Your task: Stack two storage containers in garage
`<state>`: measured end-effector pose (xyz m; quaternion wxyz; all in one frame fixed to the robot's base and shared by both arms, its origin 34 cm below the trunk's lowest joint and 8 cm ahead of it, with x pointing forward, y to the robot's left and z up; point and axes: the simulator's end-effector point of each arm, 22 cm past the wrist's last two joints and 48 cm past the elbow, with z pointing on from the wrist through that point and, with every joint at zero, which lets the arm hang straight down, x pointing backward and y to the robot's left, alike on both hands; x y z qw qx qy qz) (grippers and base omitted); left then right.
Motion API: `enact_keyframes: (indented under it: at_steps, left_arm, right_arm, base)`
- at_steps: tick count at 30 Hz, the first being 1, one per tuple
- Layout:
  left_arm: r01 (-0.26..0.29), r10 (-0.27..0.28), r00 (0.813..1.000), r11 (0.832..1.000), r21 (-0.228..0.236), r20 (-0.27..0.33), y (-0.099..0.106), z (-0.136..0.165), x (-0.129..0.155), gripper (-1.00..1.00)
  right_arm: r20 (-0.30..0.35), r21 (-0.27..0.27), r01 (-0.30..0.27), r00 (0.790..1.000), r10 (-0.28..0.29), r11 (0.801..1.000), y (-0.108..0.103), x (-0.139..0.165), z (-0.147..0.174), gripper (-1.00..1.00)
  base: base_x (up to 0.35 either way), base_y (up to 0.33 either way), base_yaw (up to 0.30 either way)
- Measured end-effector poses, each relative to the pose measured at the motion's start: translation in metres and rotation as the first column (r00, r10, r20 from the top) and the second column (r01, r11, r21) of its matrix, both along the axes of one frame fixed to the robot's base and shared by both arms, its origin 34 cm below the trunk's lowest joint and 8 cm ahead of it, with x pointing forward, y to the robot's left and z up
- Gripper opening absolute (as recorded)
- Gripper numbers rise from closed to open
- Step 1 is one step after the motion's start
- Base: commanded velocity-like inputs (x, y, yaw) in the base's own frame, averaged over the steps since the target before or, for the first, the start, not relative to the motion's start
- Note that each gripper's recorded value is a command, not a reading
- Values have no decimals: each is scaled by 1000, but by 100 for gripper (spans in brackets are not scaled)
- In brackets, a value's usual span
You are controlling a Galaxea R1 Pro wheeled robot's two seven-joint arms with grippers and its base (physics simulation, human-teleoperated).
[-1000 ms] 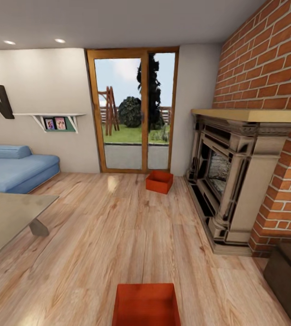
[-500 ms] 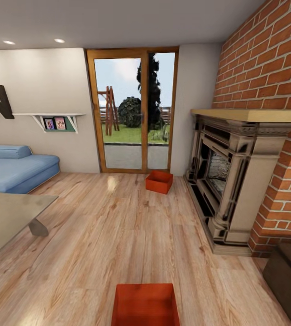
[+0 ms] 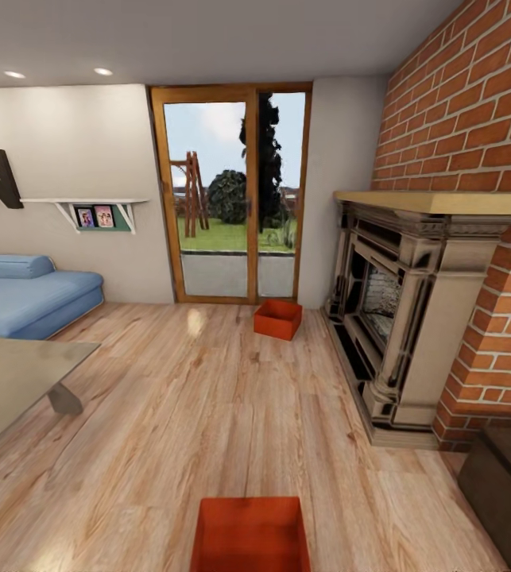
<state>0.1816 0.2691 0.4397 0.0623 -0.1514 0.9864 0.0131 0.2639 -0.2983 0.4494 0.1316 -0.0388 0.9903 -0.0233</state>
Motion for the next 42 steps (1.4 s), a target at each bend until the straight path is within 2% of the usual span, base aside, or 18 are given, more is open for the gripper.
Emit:
enact_keyframes:
  at_steps: [24, 42]
  left_arm:
    - [0, 0, 1000, 1000, 0, 0, 0, 0, 0, 100]
    - [19, -19, 1000, 1000, 3, -20, 3, -1, -7, 100]
  right_arm:
    - [-1, 2, -2, 1000, 2, 1000, 2, 0, 0, 100]
    - [-32, 2, -6, 999, 6, 1000, 2, -11, -4, 100]
  base:
    - [-22, 21, 0]
    - [0, 0, 0]
